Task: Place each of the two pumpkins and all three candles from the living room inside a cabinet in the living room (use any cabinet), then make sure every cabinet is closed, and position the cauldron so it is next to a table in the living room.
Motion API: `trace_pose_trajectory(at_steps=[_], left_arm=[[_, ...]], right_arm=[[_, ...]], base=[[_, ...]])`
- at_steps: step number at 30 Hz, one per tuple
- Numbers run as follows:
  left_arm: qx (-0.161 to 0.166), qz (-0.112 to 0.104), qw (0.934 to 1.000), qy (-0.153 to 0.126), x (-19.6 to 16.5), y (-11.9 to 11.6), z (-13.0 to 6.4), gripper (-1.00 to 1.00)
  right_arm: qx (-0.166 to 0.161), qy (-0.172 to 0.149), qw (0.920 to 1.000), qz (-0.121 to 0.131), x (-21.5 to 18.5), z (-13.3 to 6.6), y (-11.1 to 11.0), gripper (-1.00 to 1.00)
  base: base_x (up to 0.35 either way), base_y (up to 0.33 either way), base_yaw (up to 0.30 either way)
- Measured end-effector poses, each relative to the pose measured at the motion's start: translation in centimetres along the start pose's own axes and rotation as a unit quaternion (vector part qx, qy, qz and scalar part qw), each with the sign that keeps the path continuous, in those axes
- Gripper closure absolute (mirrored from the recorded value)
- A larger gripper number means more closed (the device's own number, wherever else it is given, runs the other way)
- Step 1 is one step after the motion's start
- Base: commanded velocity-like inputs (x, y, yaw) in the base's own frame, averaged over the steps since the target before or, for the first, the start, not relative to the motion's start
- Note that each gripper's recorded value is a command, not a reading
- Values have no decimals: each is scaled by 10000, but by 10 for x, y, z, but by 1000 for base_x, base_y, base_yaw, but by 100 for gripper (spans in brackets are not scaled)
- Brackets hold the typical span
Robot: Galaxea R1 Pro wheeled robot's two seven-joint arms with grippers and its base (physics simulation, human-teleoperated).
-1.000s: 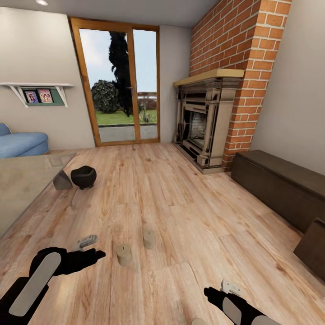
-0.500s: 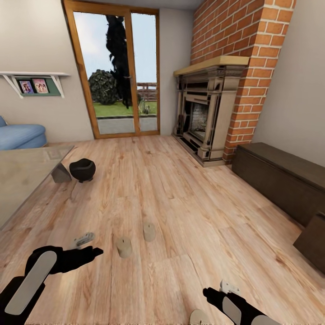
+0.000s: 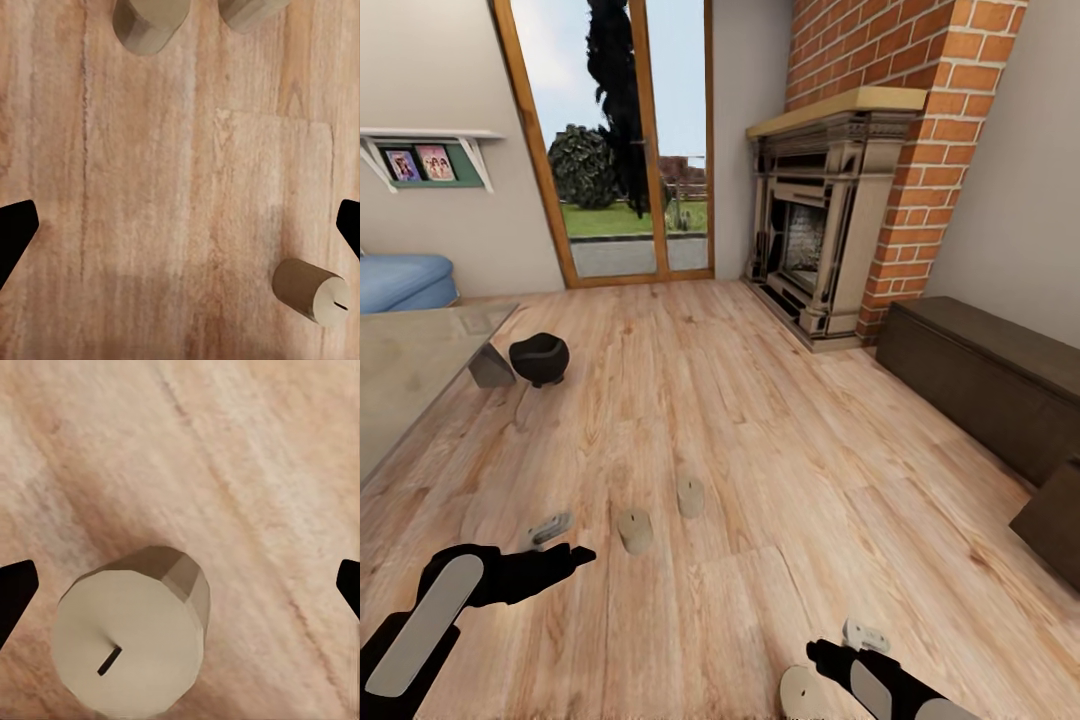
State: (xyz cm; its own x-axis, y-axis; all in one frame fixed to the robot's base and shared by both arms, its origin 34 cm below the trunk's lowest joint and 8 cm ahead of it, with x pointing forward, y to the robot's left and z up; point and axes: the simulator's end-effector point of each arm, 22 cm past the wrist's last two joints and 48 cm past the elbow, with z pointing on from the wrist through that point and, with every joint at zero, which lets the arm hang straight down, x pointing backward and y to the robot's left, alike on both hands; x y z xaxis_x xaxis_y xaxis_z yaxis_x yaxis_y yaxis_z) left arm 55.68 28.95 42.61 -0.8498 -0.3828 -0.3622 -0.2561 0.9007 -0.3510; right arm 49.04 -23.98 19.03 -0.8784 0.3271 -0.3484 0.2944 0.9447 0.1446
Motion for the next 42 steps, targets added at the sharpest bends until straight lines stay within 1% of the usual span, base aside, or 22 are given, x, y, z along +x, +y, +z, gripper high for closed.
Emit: trace_pose_trajectory(at_steps=[2,9,19,42], left_arm=[[-13,-10,10000,39,2,1,3,-100],[-64,-41,9998,168,10,7,14,-100],[-59,-47,9998,172,10,7,15,-100],[-62,-46,9998,175,10,7,15,-100]], right_arm=[[5,39,10000,-88,4,2,0,-100],[43,155,9998,-126,16,10,-4,-100],[43,144,9998,-141,15,10,-4,-100],[43,139,9998,-142,15,10,-4,-100]], base=[[0,0,0],[0,0,0],[0,5,0],[0,108,0]])
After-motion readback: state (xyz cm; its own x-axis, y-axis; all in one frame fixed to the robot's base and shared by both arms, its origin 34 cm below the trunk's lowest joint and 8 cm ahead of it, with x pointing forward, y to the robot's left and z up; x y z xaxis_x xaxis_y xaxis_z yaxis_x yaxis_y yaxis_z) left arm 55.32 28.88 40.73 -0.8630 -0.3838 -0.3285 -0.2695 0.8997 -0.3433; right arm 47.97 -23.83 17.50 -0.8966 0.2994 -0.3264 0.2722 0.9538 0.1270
